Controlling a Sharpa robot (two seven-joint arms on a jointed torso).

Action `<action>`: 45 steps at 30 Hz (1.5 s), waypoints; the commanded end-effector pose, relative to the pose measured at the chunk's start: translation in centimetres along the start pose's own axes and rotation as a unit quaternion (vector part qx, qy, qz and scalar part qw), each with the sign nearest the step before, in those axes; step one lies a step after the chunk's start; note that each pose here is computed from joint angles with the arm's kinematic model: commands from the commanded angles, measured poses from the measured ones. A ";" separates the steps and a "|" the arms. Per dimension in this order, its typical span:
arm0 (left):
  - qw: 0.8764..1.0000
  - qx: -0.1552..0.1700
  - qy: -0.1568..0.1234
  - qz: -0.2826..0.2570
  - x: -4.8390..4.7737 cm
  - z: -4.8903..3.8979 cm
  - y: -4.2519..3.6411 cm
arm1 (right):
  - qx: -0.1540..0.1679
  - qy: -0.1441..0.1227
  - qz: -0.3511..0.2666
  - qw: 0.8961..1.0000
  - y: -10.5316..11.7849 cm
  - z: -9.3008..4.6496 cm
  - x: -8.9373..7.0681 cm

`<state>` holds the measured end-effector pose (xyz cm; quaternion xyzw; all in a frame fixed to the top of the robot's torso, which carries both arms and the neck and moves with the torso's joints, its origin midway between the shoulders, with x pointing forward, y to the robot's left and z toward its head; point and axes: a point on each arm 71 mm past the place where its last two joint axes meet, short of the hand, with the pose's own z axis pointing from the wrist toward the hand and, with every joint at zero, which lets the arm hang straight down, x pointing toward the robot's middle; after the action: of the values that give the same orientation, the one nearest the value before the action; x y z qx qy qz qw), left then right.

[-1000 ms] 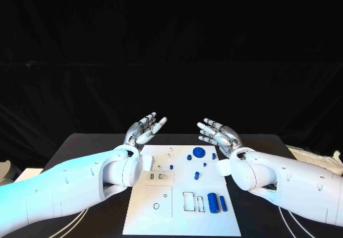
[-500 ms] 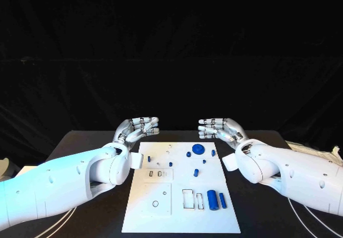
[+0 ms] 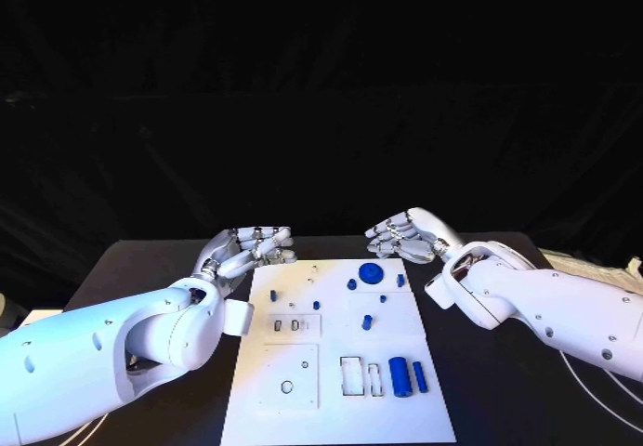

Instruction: Assemble the parts on the task board

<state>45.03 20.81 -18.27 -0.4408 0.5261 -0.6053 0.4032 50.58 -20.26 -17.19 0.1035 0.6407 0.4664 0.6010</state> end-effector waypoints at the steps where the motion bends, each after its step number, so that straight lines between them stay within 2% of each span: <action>1: 0.999 -0.004 0.031 -0.016 0.93 -0.49 -0.59 | 0.001 0.053 -0.167 0.985 0.5 0.2 0.5; 10: 0.998 0.006 0.058 -0.028 2.16 -1.31 -2.20 | 0.002 0.083 -0.303 0.949 2.4 1.2 0.5; 15: 0.997 0.009 0.069 -0.032 2.73 -1.73 -2.84 | 0.003 0.096 -0.345 0.934 3.1 1.7 0.6; 18: 0.997 0.008 0.070 -0.035 2.86 -1.87 -3.03 | 0.003 0.103 -0.359 0.928 3.4 1.9 0.8; 30: 0.996 0.006 0.075 -0.040 3.14 -2.13 -3.42 | 0.004 0.128 -0.381 0.916 3.8 2.6 1.6; 36: 0.996 0.007 0.076 -0.040 3.15 -2.12 -3.52 | 0.005 0.142 -0.383 0.913 3.8 2.8 2.0; 45: 0.996 0.006 0.074 -0.042 3.08 -2.13 -3.62 | 0.003 0.149 -0.384 0.911 3.7 3.2 2.4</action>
<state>42.11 19.09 -14.65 -0.4160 0.5331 -0.6484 0.3497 51.13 -15.20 -15.40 -0.2056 0.7090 0.2167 0.6388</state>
